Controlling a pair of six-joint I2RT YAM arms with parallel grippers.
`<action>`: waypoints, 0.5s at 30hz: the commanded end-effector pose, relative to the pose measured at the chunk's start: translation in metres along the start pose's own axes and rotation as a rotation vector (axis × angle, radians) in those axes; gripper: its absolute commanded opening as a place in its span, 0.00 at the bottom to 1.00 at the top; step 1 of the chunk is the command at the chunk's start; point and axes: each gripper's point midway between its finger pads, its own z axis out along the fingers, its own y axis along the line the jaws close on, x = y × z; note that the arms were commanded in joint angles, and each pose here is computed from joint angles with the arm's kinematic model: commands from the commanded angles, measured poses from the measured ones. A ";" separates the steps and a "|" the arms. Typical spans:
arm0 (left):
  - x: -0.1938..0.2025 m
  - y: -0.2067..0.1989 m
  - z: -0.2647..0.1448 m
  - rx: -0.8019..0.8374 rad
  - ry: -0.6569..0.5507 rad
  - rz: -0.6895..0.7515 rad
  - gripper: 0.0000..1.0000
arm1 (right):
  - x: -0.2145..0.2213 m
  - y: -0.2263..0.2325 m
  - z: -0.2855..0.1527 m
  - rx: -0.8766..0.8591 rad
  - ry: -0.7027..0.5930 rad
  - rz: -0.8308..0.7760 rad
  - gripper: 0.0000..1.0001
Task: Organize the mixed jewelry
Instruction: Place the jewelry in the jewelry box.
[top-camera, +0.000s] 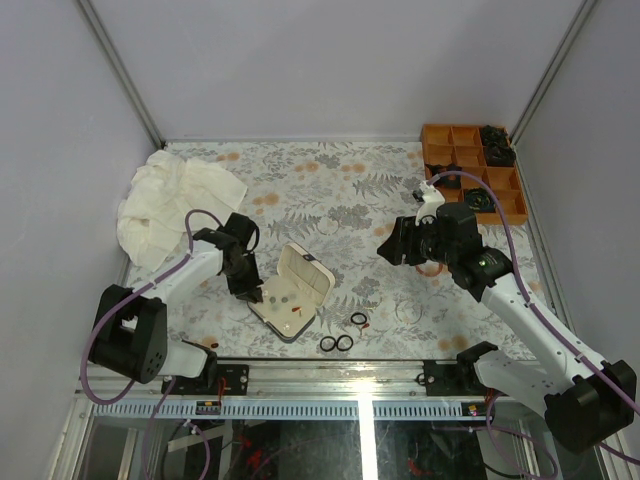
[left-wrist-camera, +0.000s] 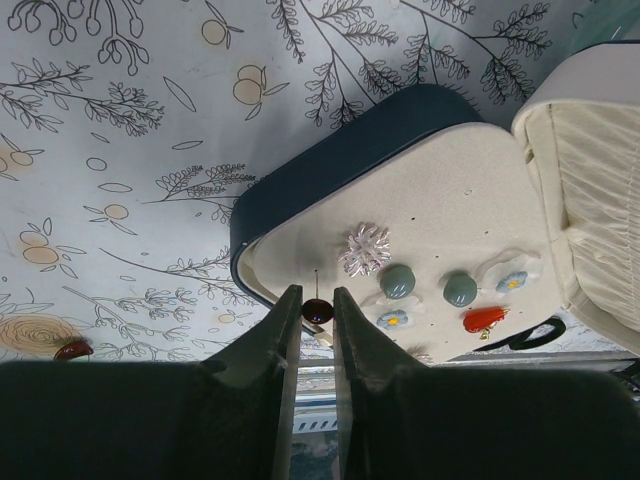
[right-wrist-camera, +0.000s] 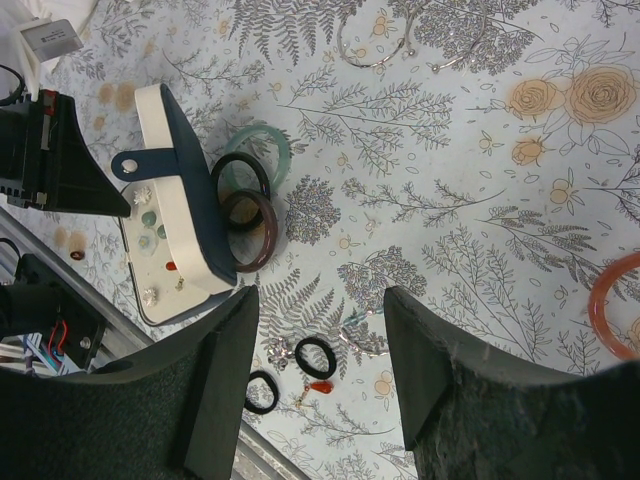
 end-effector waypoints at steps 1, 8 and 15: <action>-0.006 0.001 0.001 -0.015 -0.025 0.013 0.00 | -0.012 0.007 0.001 -0.024 -0.047 -0.031 0.60; -0.007 0.001 0.004 -0.022 -0.019 0.013 0.00 | -0.012 0.007 0.001 -0.026 -0.046 -0.032 0.60; -0.007 0.003 0.006 -0.030 -0.013 0.011 0.00 | -0.012 0.007 0.001 -0.027 -0.046 -0.033 0.60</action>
